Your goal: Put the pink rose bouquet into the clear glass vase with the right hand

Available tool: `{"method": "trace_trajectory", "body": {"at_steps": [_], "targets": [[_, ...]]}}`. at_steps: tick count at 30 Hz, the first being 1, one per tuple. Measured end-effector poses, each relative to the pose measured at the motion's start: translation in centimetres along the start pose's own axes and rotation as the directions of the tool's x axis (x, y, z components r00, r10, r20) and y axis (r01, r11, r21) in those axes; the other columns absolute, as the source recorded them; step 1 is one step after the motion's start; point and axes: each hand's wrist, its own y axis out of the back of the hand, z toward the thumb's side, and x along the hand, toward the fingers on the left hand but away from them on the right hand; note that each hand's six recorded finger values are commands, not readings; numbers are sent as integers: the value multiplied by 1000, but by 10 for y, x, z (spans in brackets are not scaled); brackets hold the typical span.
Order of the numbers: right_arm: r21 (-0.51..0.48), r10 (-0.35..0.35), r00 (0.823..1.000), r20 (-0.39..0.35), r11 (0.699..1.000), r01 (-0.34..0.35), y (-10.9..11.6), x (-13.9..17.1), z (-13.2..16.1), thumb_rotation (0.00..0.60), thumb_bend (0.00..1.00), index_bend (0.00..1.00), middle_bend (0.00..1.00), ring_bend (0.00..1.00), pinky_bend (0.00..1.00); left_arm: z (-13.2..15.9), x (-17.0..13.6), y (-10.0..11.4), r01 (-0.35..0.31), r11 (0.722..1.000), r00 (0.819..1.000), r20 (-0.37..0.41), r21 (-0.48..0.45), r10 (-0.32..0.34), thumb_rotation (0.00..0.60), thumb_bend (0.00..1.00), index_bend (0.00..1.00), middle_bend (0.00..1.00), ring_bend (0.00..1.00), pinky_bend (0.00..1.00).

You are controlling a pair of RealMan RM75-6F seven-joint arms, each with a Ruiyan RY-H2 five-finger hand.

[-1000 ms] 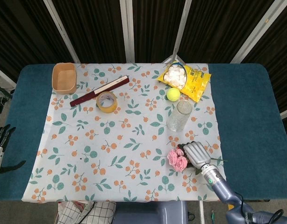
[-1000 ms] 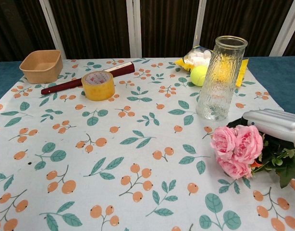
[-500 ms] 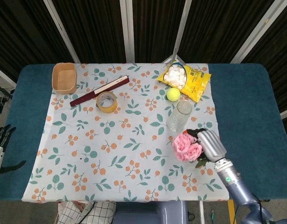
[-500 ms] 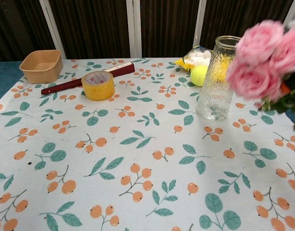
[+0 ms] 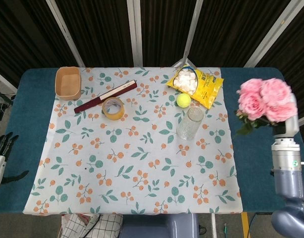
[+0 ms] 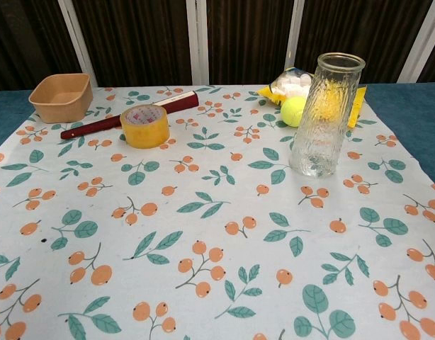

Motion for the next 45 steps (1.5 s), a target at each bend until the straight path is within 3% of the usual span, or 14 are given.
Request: {"method": "trace_trajectory", "body": {"at_steps": [6, 12, 30, 36, 45], "targets": [[-272, -129, 992, -7, 954, 122, 13, -24, 22, 600, 361, 488, 516, 509, 441, 2, 1, -2, 12, 1000, 1000, 3, 9, -12, 600, 0, 0, 0, 0, 0], [-372, -174, 985, -5, 914, 159, -5, -46, 20, 600, 361, 488, 516, 509, 441, 1, 2, -3, 15, 1000, 1000, -9, 3, -15, 600, 0, 0, 0, 0, 0], [-303, -167, 985, 42, 937, 172, -65, -70, -36, 600, 362, 488, 516, 509, 441, -1, 3, -4, 33, 999, 999, -15, -11, -33, 600, 0, 0, 0, 0, 0], [-290, -150, 986, 71, 943, 165, -77, -64, -59, 600, 361, 488, 516, 509, 441, -1, 3, -4, 37, 999, 999, -19, -15, -38, 600, 0, 0, 0, 0, 0], [-288, -121, 990, 76, 948, 138, -87, -56, -69, 600, 361, 488, 516, 509, 441, -1, 3, -3, 38, 999, 999, -17, -15, -38, 600, 0, 0, 0, 0, 0]]}}
